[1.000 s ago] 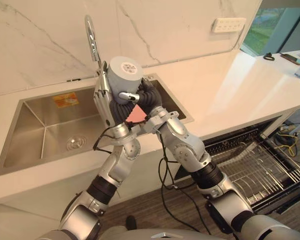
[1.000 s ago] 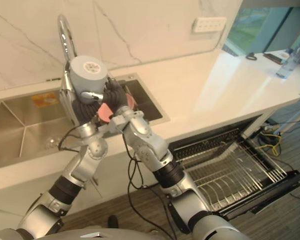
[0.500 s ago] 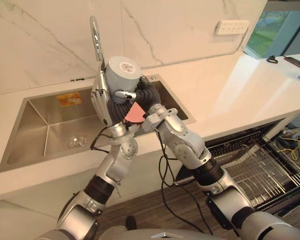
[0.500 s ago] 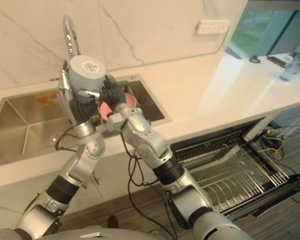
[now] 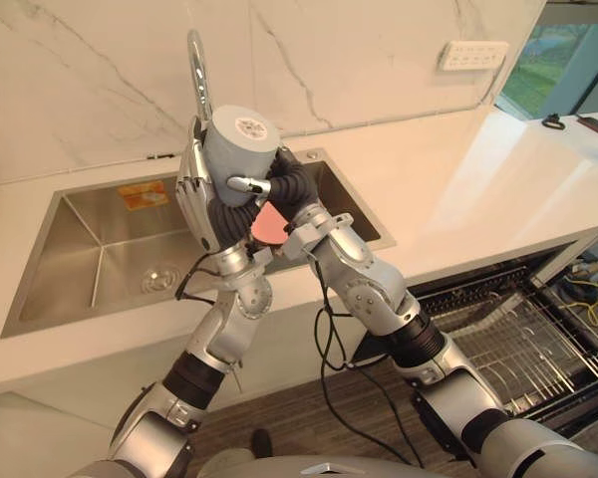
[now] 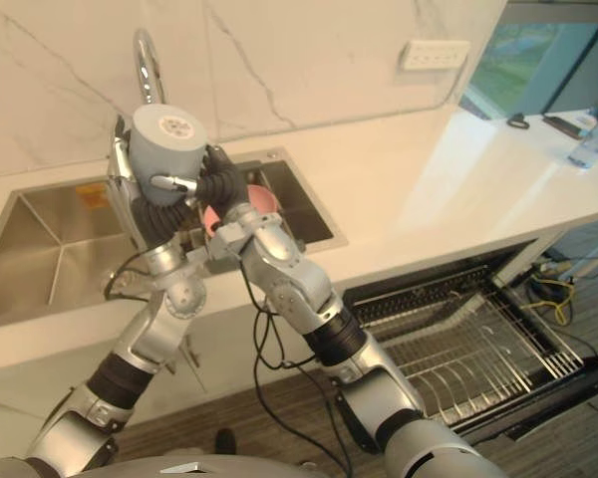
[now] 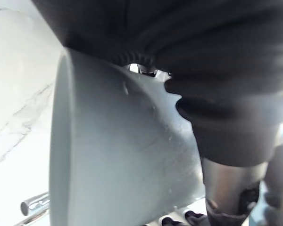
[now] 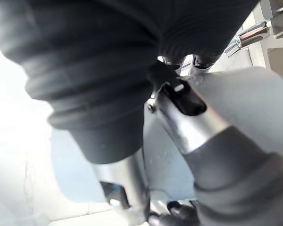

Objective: Walk over to the sink, pick up the cup, carry it to the dishwasher, place the cup inside the dishwasher, then close the dishwasher door

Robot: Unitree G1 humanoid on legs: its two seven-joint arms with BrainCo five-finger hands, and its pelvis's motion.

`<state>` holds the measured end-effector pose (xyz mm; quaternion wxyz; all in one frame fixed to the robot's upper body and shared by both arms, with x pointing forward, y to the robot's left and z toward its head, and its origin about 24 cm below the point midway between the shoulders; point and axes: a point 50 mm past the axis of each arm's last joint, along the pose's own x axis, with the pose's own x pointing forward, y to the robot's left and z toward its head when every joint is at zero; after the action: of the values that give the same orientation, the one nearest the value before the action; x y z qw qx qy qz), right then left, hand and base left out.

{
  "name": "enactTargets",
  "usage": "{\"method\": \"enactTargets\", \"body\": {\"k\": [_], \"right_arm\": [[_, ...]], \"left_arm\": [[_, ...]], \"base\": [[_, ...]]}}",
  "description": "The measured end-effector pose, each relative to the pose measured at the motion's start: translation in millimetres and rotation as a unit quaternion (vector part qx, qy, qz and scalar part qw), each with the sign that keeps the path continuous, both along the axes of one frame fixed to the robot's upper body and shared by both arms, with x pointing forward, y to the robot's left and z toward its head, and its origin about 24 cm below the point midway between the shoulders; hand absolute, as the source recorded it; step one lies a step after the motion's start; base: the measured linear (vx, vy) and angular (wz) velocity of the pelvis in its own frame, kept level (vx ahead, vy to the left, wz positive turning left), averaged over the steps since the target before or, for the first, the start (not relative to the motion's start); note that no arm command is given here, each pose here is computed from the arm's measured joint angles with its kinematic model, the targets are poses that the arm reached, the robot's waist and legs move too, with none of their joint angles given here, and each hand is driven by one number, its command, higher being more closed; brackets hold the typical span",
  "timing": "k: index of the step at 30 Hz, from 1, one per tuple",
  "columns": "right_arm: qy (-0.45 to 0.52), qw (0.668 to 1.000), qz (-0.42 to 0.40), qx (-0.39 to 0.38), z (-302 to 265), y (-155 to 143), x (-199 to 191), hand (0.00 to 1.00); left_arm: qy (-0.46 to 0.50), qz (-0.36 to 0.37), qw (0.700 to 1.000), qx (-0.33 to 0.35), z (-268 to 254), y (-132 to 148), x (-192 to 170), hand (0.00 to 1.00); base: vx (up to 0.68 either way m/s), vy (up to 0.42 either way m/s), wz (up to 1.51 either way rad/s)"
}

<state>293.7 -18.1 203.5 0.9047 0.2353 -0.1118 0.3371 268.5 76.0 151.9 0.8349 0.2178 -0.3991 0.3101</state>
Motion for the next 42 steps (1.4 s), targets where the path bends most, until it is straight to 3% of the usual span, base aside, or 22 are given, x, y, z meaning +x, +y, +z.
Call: {"method": "enactTargets", "body": {"k": [4,6,9,12,19,22,26,31,35,36,38,42], "right_arm": [[-0.026,0.996,0.035,0.081,26,8,-7,1.0],[-0.041,0.986,0.053,0.155,43,12,-16,1.0],[-0.031,0.977,0.05,0.203,49,16,-19,1.0],[-0.007,0.97,0.04,0.238,42,11,-17,1.0],[-0.006,0.927,-0.069,0.369,31,-54,1,1.0],[-0.032,0.905,-0.08,0.416,34,-62,-1,1.0],[-0.046,0.886,-0.09,0.452,35,-65,-5,1.0],[-0.099,0.847,-0.158,0.499,40,-116,-13,1.0],[-0.131,0.827,-0.267,0.476,20,-166,-34,1.0],[-0.132,0.818,-0.313,0.464,8,-185,-41,1.0],[-0.133,0.806,-0.369,0.442,-5,-207,-51,1.0],[-0.146,0.779,-0.467,0.393,-23,-248,-75,1.0]], "left_arm": [[-0.07,-0.059,0.996,-0.011,37,14,-22,0.0],[-0.107,-0.136,0.984,0.028,66,26,-38,0.0],[-0.132,-0.227,0.962,0.071,86,30,-57,0.0],[-0.144,-0.266,0.948,0.094,94,33,-67,0.0],[-0.141,-0.235,0.957,0.089,86,55,-66,0.0],[-0.088,-0.211,0.973,0.046,44,29,-43,0.0],[-0.039,-0.164,0.984,0.052,1,-11,-32,0.0],[-0.046,-0.191,0.98,0.01,8,-16,-30,0.0],[0.086,-0.366,0.924,-0.068,-13,-24,-32,0.0],[0.154,-0.448,0.876,-0.09,-30,-37,-41,0.0],[0.215,-0.528,0.815,-0.105,-49,-54,-56,0.0],[0.293,-0.641,0.699,-0.124,-71,-77,-74,0.0]], "base": [[0.01,-0.014,0.11],[0.03,-0.045,0.28],[0.02,-0.036,0.18],[0.0,-0.002,0.02],[0.01,0.001,-0.03],[0.01,0.001,-0.2],[0.02,0.002,-0.24],[0.03,-0.008,-0.05],[0.02,-0.001,-0.15],[0.01,0.01,-0.15],[0.0,0.02,-0.21],[-0.01,0.017,-0.33]]}}
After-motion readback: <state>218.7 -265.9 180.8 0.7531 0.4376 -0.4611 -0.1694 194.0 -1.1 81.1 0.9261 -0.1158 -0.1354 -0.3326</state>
